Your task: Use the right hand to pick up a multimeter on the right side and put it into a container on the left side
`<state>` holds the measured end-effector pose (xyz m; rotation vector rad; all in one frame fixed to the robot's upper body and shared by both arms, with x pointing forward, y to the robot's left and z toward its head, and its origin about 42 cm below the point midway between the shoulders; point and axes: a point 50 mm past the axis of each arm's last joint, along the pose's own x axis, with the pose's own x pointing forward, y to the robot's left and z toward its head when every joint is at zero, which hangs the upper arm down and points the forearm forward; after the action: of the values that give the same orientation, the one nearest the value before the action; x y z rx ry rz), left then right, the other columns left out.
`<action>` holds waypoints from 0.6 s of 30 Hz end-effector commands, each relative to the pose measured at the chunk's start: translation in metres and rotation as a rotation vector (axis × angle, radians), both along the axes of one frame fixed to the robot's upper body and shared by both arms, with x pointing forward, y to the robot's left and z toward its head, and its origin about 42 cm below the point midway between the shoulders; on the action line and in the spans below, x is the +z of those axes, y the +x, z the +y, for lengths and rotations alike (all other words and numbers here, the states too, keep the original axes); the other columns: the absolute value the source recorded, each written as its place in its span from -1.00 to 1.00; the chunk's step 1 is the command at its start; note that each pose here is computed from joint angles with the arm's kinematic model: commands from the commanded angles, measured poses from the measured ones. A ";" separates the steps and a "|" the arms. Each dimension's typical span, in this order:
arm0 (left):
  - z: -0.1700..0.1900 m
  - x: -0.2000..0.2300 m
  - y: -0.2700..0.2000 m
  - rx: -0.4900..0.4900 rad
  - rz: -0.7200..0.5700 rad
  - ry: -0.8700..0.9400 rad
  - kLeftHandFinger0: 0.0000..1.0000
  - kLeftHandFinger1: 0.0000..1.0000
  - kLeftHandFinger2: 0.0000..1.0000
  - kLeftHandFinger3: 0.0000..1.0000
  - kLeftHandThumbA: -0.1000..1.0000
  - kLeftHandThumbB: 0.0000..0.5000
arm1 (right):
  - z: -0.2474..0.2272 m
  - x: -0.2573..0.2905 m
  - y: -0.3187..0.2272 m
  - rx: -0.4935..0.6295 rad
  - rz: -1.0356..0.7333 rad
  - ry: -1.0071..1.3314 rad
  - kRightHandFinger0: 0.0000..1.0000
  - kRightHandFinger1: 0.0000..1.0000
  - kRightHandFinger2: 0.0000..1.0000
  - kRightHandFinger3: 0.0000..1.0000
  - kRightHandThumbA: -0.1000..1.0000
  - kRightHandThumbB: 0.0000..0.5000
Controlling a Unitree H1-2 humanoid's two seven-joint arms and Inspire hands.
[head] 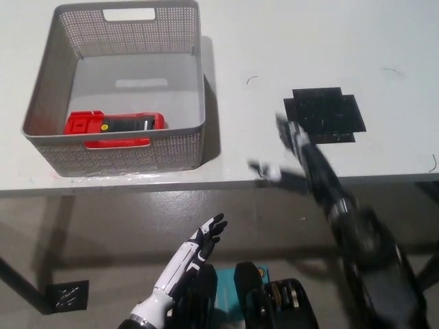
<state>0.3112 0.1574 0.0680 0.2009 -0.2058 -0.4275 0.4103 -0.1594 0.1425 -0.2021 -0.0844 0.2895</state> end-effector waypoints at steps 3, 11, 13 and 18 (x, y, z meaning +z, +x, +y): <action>0.008 0.005 -0.001 0.074 -0.063 -0.052 1.00 1.00 1.00 1.00 1.00 0.90 | 0.002 0.003 -0.172 0.084 -0.361 0.258 1.00 1.00 1.00 1.00 1.00 0.57; 0.005 0.006 0.005 0.081 -0.064 -0.060 1.00 1.00 1.00 1.00 1.00 0.91 | 0.013 -0.065 -0.179 0.111 -0.164 0.208 1.00 1.00 1.00 1.00 1.00 0.21; 0.005 0.008 0.008 0.087 -0.068 -0.063 1.00 1.00 1.00 1.00 1.00 0.86 | 0.013 -0.065 -0.173 0.129 -0.157 0.192 1.00 1.00 1.00 1.00 1.00 0.28; 0.004 0.012 0.014 0.091 -0.078 -0.069 1.00 1.00 1.00 1.00 1.00 0.89 | 0.011 -0.066 -0.160 0.137 -0.091 0.198 1.00 1.00 1.00 1.00 1.00 0.40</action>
<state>0.3100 0.1653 0.0596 0.1831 -0.1793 -0.3725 0.2334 -0.1598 0.0538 -0.0741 -0.0454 0.3535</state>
